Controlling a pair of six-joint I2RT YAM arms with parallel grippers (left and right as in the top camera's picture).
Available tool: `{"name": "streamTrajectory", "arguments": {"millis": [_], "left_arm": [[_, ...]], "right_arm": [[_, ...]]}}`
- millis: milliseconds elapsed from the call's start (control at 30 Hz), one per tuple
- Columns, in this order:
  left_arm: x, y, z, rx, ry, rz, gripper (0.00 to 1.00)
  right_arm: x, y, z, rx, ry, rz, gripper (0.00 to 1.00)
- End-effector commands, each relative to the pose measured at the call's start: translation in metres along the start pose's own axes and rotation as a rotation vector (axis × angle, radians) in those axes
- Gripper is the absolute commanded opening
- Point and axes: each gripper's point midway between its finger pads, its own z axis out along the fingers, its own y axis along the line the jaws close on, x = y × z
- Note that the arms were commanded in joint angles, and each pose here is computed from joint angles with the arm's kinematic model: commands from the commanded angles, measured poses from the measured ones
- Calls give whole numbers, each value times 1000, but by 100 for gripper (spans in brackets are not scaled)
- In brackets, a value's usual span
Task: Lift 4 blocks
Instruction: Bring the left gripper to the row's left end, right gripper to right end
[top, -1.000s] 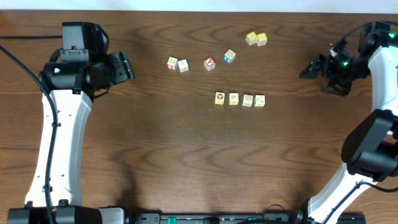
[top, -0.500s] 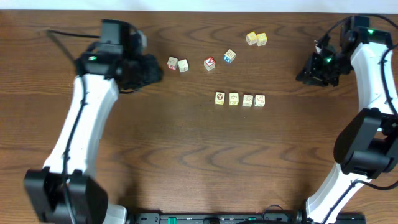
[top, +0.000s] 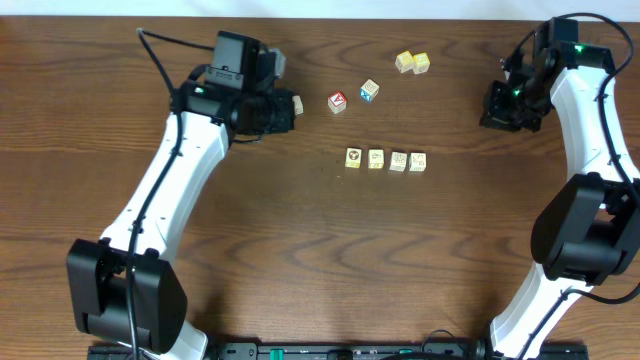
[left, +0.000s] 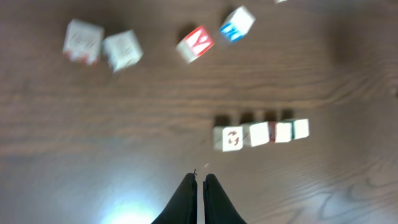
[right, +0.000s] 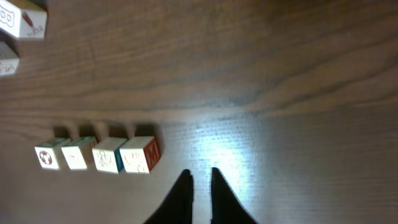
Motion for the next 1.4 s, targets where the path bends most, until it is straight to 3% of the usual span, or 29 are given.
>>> {"name": "streamTrajectory", "arguments": {"millis": [0,300,533,1000,1367], "left_arm": [[-4,-15,2,34,-25,61,7],[8,-56,20,91,-11,145,8],[22,-62,42,85,41,105,7],[-38,-67,-3,96,-91,65,7],[2,-67,17,60,68,108,7]], "right_arm": [[-2,3,2,11,-18,35,1],[13,9,33,10,18,31,1],[37,8,51,16,90,75,1],[50,20,50,-50,149,89,1],[53,21,50,-52,159,94,1]]}}
